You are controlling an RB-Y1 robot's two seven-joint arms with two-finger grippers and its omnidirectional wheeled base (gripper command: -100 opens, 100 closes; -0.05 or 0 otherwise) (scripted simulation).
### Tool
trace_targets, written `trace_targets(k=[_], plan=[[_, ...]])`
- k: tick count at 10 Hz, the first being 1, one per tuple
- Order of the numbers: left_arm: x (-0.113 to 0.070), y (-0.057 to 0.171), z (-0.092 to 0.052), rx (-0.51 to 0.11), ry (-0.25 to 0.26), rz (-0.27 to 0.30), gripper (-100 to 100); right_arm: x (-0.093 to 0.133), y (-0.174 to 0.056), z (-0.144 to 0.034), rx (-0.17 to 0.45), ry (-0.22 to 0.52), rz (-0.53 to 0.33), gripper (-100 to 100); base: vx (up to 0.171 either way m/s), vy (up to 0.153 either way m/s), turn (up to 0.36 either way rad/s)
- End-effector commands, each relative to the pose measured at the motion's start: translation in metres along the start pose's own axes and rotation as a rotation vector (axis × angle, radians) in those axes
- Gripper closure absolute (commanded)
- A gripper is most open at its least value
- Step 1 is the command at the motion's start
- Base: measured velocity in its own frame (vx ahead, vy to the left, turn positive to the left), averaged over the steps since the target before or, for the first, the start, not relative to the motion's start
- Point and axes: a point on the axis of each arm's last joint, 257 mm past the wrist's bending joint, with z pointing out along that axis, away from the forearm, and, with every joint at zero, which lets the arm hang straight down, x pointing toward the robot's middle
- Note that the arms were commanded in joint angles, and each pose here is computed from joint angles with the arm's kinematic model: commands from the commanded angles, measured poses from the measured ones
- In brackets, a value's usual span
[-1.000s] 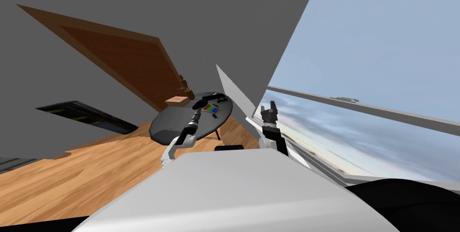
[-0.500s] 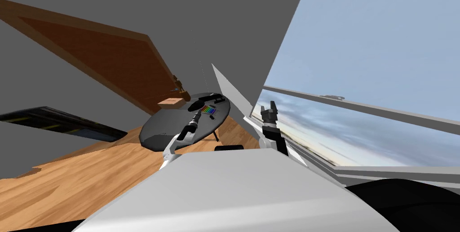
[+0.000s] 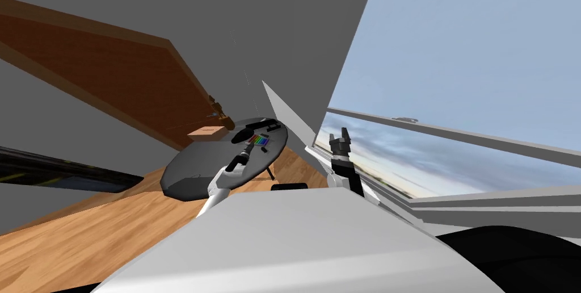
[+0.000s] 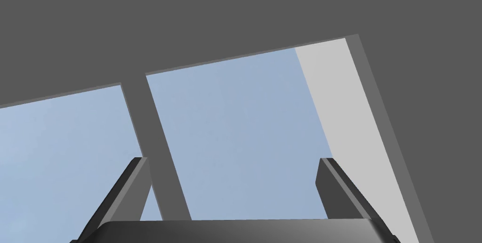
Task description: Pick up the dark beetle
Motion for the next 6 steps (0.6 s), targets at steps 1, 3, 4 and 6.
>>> trace_targets(k=[1, 3, 4, 6], plan=[[0.005, 0.013, 0.005, -0.046, 0.020, 0.010, -100, 0.000, 0.000, 0.000, 0.000, 0.000, 0.000, 0, 0.011, -0.002, -0.083], [0.008, 0.028, 0.011, -0.097, 0.044, 0.020, -100, 0.000, 0.000, 0.000, 0.000, 0.000, 0.000, 0, 0.006, 0.002, -0.105], [0.011, 0.041, 0.017, -0.141, 0.065, 0.026, -100, 0.000, 0.000, 0.000, 0.000, 0.000, 0.000, 0, 0.002, 0.004, -0.142], [0.014, 0.055, 0.022, -0.189, 0.089, 0.028, -100, 0.000, 0.000, 0.000, 0.000, 0.000, 0.000, 0, 0.000, 0.007, -0.098]])
